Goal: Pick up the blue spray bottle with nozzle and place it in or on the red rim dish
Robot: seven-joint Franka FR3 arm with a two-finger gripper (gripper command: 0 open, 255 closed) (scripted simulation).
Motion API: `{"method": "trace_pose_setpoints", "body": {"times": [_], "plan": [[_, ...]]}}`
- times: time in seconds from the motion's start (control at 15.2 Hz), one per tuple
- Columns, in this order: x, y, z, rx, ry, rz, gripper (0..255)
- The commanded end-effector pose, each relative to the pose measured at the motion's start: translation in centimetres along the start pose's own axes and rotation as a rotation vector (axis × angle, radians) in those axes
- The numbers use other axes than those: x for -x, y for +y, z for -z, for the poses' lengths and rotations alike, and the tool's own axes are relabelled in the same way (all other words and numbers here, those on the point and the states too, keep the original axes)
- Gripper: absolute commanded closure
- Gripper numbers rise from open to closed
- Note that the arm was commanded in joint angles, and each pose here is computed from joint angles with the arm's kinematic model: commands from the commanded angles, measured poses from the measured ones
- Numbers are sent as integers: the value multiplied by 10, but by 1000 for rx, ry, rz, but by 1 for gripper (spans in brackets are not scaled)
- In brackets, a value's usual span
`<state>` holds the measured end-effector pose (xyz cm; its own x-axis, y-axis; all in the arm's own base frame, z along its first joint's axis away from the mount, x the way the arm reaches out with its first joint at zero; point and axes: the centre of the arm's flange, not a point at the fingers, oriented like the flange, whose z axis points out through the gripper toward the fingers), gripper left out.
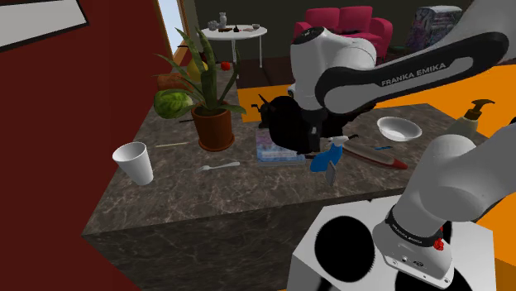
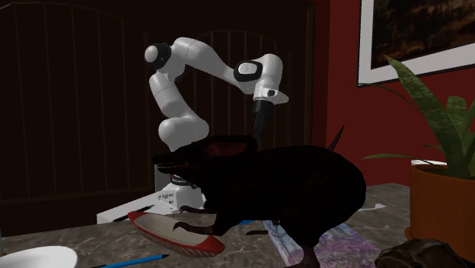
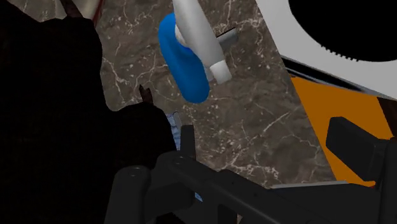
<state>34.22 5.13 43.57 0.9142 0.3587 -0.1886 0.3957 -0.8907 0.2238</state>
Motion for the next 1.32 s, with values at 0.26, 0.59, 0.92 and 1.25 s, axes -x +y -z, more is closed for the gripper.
{"method": "trace_pose_setpoints", "body": {"times": [0.26,0.59,0.92,1.25], "plan": [[-13,-8,-77,162,-111,241,0],[-13,-6,-118,224,-154,333,0],[-9,1,-147,224,-154,333,0],[-9,1,-147,224,-154,333,0]]}}
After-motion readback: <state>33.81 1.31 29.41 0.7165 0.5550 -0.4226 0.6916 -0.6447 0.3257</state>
